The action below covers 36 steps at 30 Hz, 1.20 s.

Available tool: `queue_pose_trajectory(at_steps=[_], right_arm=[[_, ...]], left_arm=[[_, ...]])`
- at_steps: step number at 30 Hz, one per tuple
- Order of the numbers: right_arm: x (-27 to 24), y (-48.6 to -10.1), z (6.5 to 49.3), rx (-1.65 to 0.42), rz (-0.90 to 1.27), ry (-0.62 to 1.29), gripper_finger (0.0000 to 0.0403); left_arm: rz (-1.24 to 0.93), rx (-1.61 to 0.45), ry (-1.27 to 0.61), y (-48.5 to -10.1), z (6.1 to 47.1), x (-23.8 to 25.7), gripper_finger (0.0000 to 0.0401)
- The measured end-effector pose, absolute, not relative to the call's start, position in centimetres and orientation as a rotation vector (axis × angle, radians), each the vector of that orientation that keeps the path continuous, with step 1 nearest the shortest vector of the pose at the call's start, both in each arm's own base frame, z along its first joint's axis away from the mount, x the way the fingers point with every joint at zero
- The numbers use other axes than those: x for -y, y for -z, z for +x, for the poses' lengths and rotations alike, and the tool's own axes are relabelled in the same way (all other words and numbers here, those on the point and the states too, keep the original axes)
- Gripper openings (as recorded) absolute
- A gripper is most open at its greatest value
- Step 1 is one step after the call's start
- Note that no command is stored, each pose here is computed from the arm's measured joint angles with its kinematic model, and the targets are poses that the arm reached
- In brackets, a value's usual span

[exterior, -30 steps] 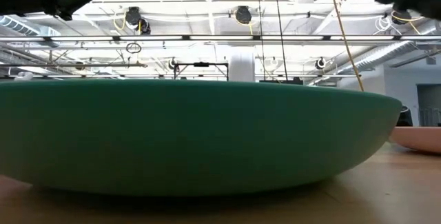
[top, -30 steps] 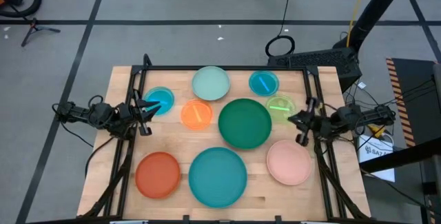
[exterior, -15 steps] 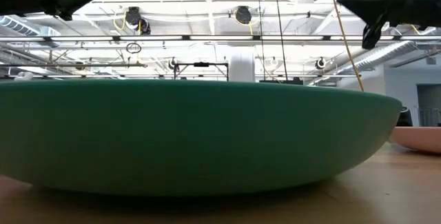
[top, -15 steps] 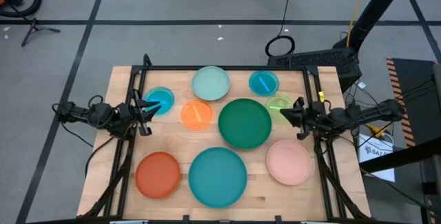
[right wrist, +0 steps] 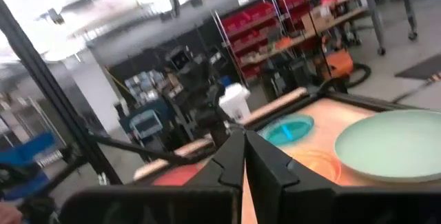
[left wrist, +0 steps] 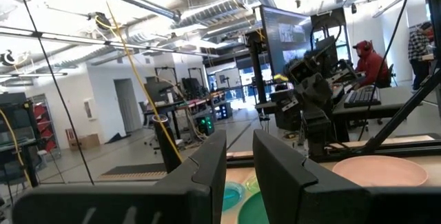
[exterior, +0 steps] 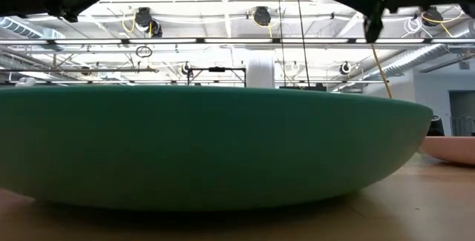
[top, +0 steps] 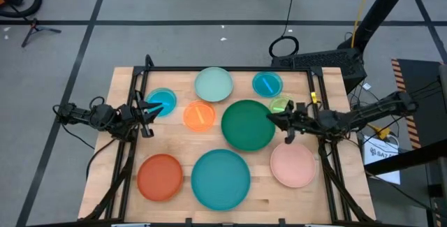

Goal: Stack plastic plates
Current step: Stack the dark blue plate on top of the green plate

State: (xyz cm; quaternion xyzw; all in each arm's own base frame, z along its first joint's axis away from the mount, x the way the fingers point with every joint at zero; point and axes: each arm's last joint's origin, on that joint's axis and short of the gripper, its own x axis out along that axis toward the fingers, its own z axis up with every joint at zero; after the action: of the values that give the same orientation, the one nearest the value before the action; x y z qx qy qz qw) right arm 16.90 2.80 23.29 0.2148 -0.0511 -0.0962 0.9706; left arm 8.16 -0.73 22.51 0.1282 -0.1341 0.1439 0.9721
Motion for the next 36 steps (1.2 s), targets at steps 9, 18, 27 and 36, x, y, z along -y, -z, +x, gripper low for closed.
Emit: queue_pose_trajectory(at_steps=[9,18,27,36], right_arm=[[-4.2,-27.9,22.8,-0.076,0.540,0.241,0.0011],[-5.0,-31.6,26.6,-0.379,0.526,0.309,0.0011],[-2.9,-33.3,26.7,-0.600,0.874,0.531,0.0011],[-1.4,-33.3,26.8,-0.640,0.898,0.488,0.0011]], left_arm=[[0.286,0.239,-0.287,-22.2,8.3,0.8,0.0081],[0.299,0.244,-0.290,-22.3,8.2,0.7,0.0081],[0.353,0.240,-0.298,-22.3,8.2,0.7,0.0081],[0.418,0.231,-0.307,-22.3,8.2,0.7,0.0081]])
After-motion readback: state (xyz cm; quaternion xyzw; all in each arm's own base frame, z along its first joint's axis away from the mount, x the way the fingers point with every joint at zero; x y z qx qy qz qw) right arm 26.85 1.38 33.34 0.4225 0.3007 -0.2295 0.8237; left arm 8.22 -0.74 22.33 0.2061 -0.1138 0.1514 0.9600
